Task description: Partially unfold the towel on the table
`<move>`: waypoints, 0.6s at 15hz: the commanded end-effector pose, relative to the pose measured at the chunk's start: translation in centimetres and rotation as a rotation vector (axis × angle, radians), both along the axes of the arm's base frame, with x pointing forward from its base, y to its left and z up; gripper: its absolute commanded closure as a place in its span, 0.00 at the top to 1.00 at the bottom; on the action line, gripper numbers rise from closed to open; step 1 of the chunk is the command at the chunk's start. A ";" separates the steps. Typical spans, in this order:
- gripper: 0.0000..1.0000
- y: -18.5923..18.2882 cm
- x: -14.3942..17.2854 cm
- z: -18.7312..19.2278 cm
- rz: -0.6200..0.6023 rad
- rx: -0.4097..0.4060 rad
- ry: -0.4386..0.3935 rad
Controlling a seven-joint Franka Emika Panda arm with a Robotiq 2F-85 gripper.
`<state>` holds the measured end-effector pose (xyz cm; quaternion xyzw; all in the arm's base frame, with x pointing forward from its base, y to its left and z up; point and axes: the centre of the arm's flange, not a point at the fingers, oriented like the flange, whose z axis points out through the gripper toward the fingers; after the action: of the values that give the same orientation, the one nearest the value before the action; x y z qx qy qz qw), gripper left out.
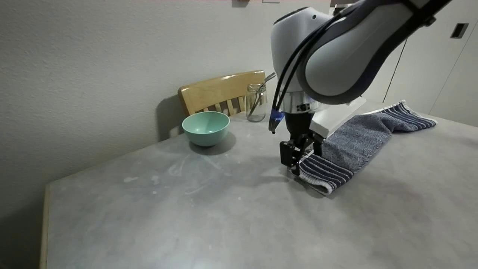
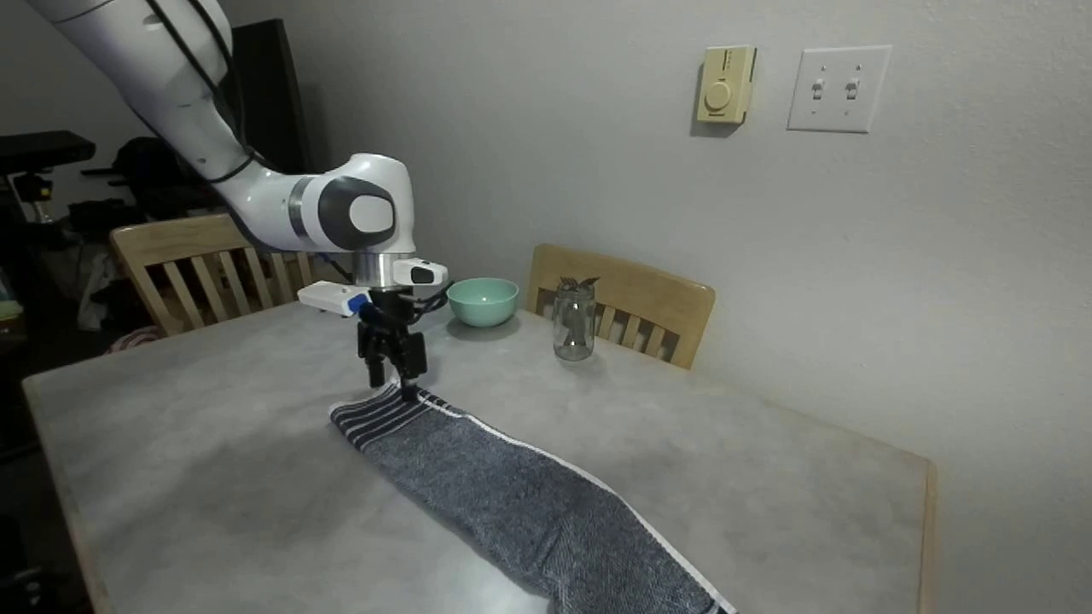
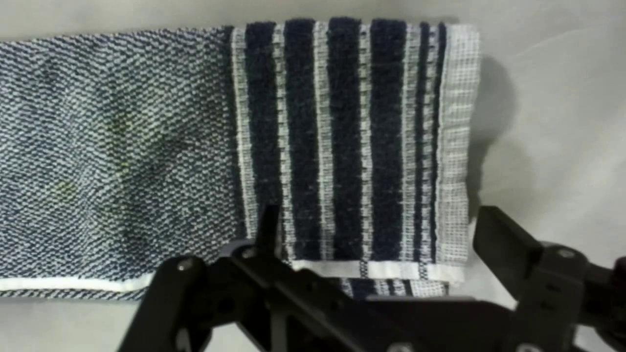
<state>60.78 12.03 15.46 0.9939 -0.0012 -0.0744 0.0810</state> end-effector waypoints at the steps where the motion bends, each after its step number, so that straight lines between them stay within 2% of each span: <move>1: 1.00 1.1 0.3 -1.8 -0.032 -0.081 -0.032; 5: 1.00 1.9 0.1 -2.2 -0.056 -0.115 -0.039; 6: 0.79 2.0 0.1 -2.2 -0.059 -0.120 -0.041; 9: 0.59 2.3 0.0 -1.9 -0.067 -0.118 -0.050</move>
<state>60.55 14.45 14.37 0.9900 -0.0323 -0.0578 0.1249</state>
